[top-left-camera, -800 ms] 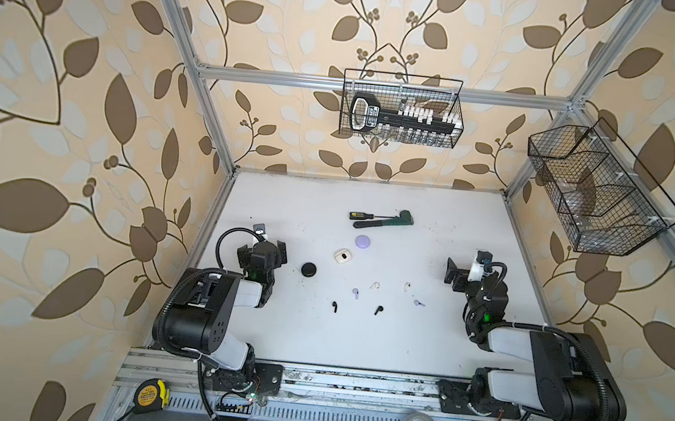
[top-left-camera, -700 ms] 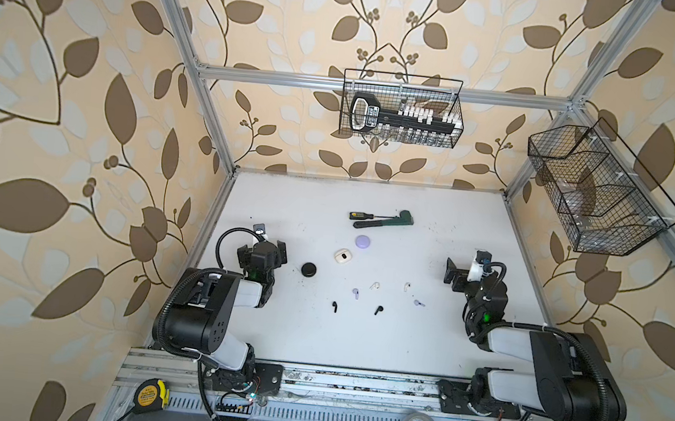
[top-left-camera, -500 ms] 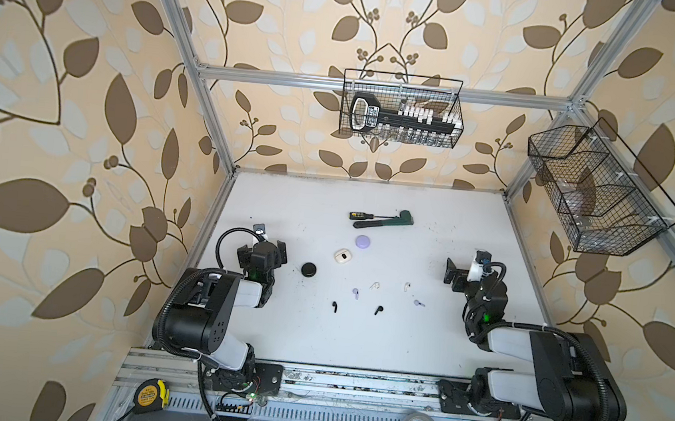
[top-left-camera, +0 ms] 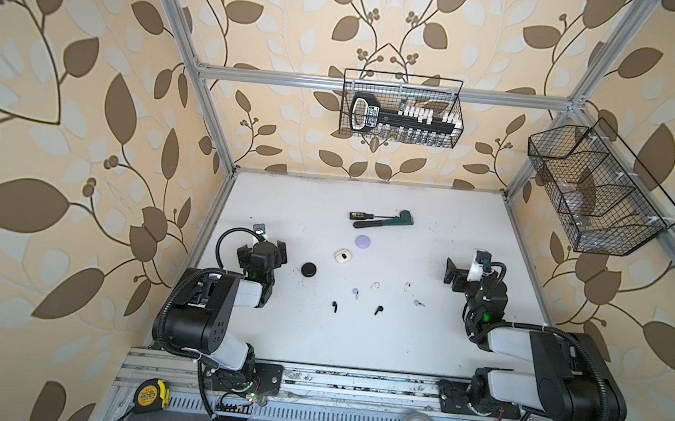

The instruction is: Insert the wireless bluetooth earbuds into the charging case

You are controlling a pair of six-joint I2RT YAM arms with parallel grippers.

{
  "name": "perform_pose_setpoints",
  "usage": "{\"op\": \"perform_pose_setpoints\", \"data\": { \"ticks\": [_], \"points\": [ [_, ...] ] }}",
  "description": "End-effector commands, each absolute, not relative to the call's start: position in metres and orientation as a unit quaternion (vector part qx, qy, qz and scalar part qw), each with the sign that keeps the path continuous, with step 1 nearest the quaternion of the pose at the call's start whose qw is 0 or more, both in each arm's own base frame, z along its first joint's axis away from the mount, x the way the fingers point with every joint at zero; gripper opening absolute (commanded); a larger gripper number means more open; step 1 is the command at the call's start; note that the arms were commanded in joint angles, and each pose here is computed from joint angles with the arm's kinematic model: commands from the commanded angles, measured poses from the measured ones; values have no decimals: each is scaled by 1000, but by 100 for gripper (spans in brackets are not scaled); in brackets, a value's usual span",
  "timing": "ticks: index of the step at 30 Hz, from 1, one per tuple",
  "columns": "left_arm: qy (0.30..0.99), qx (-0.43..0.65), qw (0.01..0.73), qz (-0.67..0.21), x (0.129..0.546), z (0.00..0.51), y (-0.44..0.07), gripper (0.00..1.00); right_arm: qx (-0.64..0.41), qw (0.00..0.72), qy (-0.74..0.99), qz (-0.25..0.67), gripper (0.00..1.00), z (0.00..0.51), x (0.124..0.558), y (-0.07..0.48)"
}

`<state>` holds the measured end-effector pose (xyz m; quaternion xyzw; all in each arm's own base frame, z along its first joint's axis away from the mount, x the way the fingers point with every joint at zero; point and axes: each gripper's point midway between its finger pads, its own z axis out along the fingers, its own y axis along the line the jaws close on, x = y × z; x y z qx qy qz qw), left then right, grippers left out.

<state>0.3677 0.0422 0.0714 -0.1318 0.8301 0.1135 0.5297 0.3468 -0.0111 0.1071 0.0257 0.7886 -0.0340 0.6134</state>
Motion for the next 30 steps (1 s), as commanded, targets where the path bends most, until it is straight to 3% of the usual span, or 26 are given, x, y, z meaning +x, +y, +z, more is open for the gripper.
{"op": "perform_pose_setpoints", "data": {
  "ticks": [1, 25, 28, 30],
  "points": [
    [819, -133, 548, 109, 373, 84, 44, 99, 22, 625, 779, -43, 100, 117, 353, -12],
    [814, -128, 556, 106, 371, 88, 42, 99, 15, 615, 787, -54, 100, 131, 356, -8],
    [806, -126, 570, 103, 367, 111, 41, 99, 73, 586, 803, -86, 100, 143, 351, -23],
    [829, -144, 528, 116, 359, 125, 47, 99, 98, 570, 811, -88, 100, 151, 347, -30]
  ]
}}
